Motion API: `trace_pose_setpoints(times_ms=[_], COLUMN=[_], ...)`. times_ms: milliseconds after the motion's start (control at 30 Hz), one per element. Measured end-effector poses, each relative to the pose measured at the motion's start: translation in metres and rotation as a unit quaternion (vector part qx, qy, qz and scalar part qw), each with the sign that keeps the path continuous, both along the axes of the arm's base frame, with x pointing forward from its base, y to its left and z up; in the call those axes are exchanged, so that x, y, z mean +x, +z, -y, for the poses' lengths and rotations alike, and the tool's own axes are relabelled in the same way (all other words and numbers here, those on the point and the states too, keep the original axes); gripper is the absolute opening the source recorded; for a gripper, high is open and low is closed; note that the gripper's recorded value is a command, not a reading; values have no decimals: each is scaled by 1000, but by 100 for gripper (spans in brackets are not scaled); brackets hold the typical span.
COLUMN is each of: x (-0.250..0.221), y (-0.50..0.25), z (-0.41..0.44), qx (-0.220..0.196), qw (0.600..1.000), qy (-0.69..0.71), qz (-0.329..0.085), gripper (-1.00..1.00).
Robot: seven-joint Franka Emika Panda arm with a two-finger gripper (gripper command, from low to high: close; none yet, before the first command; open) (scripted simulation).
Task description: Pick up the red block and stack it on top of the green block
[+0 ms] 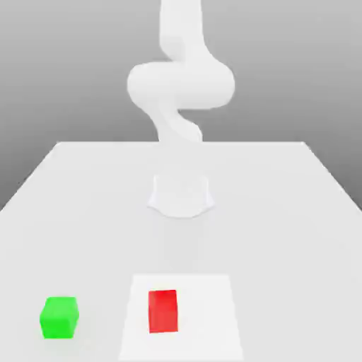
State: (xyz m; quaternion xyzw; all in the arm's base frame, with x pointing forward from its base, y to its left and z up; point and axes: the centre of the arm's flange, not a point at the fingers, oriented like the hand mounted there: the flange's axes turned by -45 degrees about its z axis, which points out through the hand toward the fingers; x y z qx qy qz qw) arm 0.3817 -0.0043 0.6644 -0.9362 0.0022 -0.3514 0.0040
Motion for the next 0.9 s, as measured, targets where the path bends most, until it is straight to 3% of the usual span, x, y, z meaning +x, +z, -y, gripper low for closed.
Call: trace_pose_setpoints(times_ms=[333, 500, 700, 900], x=[80, 80, 48, 41], y=[-211, -318, -437, -510], z=[13, 19, 27, 27], qx=[-4, -8, -15, -16], qw=[986, 970, 941, 936], qy=[18, 25, 32, 34], qz=[-164, -243, -336, -351], gripper=[0, 0, 0, 0])
